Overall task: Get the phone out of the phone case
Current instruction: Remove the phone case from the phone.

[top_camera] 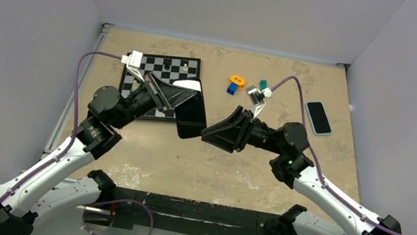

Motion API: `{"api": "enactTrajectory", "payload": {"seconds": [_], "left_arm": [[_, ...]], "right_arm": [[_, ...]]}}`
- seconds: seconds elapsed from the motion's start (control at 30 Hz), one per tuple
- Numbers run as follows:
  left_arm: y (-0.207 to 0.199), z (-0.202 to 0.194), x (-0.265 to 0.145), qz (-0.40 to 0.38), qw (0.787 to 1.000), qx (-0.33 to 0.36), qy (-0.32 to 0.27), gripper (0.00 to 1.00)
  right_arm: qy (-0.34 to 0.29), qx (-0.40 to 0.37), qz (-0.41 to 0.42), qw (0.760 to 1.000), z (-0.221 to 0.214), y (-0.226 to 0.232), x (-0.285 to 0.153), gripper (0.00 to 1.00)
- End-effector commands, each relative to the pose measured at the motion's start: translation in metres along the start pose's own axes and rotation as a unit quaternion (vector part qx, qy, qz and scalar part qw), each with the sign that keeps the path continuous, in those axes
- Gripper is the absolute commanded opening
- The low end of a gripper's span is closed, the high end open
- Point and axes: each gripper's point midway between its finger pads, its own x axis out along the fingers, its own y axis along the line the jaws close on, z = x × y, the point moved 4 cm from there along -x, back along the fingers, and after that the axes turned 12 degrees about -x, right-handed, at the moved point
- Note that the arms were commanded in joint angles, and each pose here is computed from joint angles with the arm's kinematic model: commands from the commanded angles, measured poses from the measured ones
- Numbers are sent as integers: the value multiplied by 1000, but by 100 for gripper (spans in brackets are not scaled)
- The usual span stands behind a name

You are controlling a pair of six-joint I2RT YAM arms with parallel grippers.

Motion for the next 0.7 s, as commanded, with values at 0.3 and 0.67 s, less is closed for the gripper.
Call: {"api": "enactTrajectory", "payload": {"seconds": [0.3, 0.67], "left_arm": [[-43, 10, -14, -79, 996, 9, -30, 0], [-43, 7, -11, -88, 996, -2, -18, 0]], "right_arm": [[-9, -34, -30, 999, 3, 4, -10, 53], [-15, -34, -15, 999, 5, 7, -7, 53]]}}
